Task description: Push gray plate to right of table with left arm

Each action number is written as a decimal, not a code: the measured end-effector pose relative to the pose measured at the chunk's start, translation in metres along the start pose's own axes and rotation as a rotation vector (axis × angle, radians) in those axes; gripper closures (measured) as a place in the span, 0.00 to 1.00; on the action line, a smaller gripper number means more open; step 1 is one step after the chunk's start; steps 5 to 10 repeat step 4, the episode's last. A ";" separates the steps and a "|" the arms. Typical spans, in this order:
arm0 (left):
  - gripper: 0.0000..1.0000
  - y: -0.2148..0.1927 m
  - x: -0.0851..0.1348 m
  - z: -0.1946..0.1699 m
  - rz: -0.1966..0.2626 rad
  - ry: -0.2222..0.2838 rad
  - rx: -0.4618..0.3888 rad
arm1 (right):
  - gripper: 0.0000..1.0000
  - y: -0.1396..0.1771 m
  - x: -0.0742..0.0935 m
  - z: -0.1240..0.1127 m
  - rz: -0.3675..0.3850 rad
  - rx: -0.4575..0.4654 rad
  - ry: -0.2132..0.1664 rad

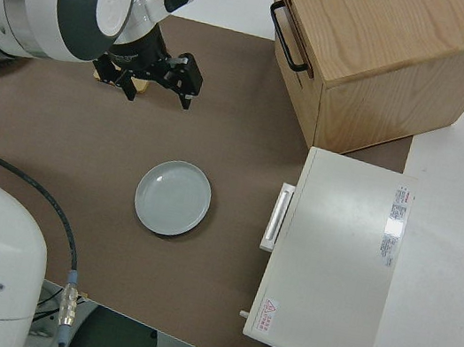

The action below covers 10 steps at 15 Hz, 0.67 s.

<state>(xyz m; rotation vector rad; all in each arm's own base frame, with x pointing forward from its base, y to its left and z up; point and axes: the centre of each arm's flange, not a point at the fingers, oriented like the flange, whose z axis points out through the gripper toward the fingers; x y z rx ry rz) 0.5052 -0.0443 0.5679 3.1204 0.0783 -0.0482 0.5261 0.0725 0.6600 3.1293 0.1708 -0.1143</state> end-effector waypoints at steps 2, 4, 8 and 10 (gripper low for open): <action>0.00 0.004 -0.003 -0.003 0.015 0.001 0.001 | 0.01 0.000 0.000 0.000 0.000 0.000 0.000; 0.00 0.007 -0.005 -0.005 0.022 0.002 0.002 | 0.01 0.000 0.000 0.000 0.000 0.000 0.000; 0.00 0.007 -0.005 -0.005 0.022 0.002 0.002 | 0.01 0.000 0.000 0.000 0.000 0.000 0.000; 0.00 0.007 -0.005 -0.005 0.022 0.002 0.002 | 0.01 0.000 0.000 0.000 0.000 0.000 0.000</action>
